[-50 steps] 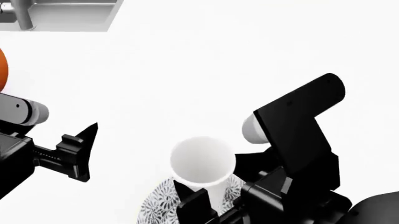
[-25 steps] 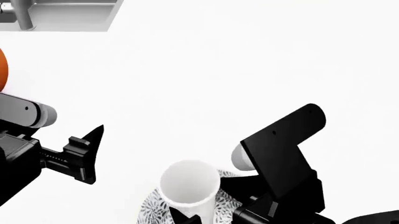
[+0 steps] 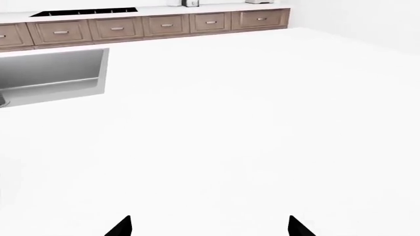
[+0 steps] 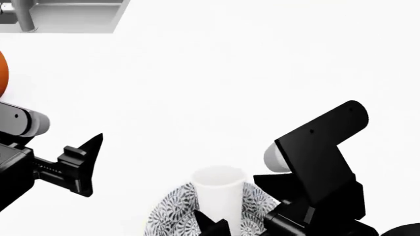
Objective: Place the cup inside the bowl on the dining table and move the bowl to any counter.
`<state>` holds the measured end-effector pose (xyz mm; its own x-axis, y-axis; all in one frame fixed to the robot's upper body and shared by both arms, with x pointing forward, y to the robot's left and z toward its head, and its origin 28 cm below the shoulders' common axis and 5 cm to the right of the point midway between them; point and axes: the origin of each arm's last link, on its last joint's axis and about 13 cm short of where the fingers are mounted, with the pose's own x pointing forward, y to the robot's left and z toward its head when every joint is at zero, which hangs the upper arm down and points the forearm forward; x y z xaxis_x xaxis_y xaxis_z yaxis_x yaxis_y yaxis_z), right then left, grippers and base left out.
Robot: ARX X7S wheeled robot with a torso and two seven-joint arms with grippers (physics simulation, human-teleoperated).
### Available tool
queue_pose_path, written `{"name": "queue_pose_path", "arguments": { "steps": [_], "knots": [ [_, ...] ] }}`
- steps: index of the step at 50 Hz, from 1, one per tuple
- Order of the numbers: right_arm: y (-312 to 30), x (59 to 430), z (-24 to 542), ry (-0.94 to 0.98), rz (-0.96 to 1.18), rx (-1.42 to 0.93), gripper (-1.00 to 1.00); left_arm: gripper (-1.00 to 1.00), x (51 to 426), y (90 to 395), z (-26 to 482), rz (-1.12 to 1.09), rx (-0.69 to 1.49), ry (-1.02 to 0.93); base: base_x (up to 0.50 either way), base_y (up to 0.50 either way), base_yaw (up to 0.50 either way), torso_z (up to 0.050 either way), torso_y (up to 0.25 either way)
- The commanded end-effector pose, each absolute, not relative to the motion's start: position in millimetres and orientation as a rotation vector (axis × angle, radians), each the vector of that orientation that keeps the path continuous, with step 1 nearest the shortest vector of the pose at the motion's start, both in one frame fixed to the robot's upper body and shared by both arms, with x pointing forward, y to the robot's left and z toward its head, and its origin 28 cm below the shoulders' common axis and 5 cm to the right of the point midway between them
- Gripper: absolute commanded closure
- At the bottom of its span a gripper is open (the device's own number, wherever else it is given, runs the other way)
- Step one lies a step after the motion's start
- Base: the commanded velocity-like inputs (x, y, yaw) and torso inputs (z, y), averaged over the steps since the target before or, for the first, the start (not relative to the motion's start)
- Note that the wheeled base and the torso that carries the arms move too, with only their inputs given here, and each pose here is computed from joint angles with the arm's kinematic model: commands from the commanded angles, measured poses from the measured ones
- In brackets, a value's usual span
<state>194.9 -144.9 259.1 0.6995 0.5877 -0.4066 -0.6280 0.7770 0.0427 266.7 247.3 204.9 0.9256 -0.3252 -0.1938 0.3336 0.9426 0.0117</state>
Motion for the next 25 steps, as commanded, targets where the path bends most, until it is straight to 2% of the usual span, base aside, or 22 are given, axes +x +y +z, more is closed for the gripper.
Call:
{"name": "queue_pose_path", "arguments": {
  "steps": [1, 13, 25],
  "knots": [
    [-164, 189, 266, 0.472, 0.643, -0.092, -1.00, -1.00, 265, 252, 204, -0.343, 0.042, 0.194, 0.00, 0.00, 0.00, 0.000, 0.000],
    [-195, 184, 249, 0.548, 0.545, 0.006, -1.00, -1.00, 273, 231, 197, -0.342, 0.042, 0.201, 0.00, 0.00, 0.00, 0.000, 0.000],
    [-198, 194, 221, 0.576, 0.499, 0.129, -1.00, -1.00, 271, 234, 196, -0.337, 0.038, 0.200, 0.00, 0.00, 0.00, 0.000, 0.000]
  ]
}}
